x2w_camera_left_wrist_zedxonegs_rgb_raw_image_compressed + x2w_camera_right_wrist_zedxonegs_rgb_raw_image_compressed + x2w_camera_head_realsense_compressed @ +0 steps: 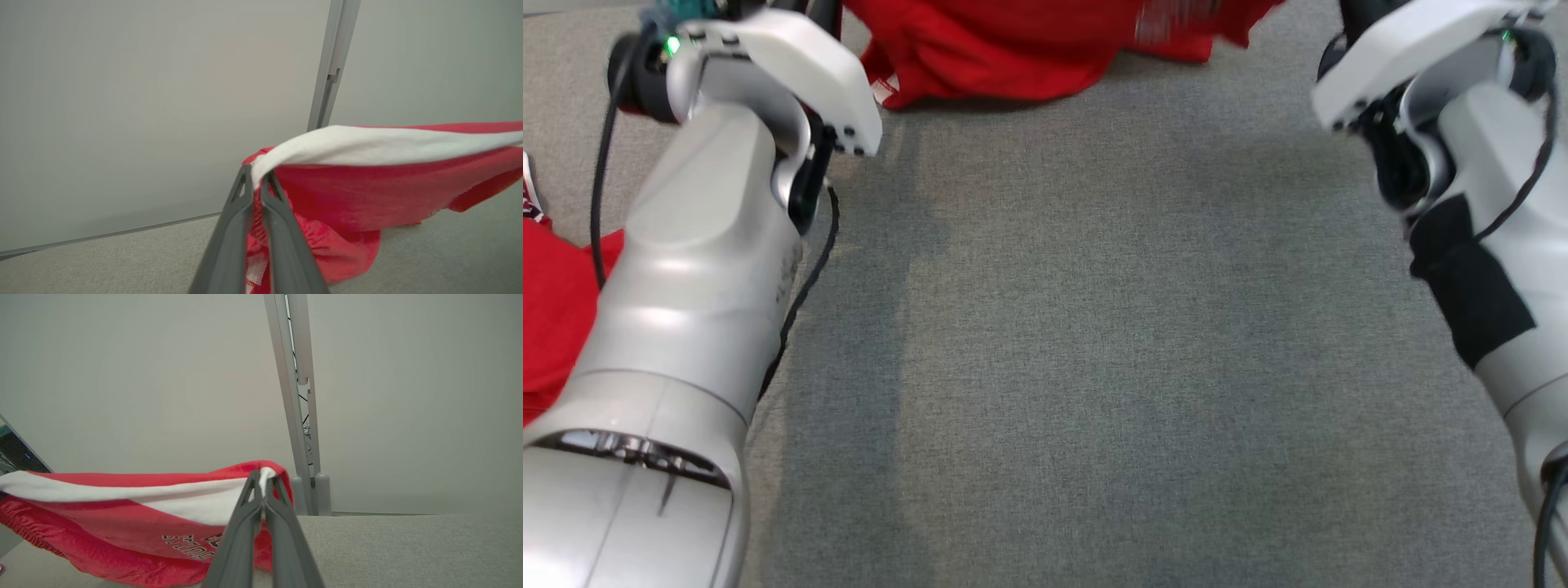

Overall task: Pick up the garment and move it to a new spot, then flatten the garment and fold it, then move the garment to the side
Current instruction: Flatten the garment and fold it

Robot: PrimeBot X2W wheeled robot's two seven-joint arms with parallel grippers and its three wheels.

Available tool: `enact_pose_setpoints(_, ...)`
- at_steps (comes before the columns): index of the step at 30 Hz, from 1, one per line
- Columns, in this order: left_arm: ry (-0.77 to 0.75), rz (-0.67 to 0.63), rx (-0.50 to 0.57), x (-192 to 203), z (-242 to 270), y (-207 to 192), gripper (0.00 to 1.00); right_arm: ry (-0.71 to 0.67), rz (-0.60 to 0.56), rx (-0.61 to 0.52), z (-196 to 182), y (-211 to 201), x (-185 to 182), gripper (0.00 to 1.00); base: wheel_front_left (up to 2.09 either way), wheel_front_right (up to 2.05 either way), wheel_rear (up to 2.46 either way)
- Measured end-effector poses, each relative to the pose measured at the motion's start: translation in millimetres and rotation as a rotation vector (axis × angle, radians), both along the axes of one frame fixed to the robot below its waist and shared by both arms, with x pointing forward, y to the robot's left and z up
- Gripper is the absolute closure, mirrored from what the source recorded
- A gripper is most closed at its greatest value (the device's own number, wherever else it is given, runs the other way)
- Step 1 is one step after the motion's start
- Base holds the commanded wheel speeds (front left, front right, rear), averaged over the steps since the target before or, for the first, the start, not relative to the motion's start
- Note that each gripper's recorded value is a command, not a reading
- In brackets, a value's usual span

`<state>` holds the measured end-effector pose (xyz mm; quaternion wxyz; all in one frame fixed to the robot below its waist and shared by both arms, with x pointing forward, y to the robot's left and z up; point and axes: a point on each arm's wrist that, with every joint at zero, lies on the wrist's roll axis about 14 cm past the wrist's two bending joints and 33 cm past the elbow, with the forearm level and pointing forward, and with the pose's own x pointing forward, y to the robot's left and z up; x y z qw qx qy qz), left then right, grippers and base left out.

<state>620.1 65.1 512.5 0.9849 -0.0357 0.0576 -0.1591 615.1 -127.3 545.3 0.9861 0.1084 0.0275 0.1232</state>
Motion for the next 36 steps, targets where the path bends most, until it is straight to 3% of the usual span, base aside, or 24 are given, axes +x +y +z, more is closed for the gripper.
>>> enact_pose_setpoints(9, 0.128, 0.007, -0.021, -50, -63, 2, 1.0, 0.166, 0.016, 0.039, -82, 6, -59, 1.0, 0.0, 0.0, 0.0)
enact_pose_setpoints(12, 0.131, -0.003, -0.044, -76, -73, -3, 1.0, 0.171, 0.007, 0.073, -92, -1, -81, 1.0, 0.0, 0.0, 0.0)
enact_pose_setpoints(19, 0.127, -0.08, -0.011, -153, -96, -18, 1.0, 0.22, -0.032, 0.132, -129, -11, -171, 1.0, 0.0, 0.0, 0.0)
enact_pose_setpoints(36, 0.092, -0.021, -0.006, -266, -86, 13, 1.0, 0.219, -0.143, 0.141, -122, -29, -298, 1.0, 0.0, 0.0, 0.0)
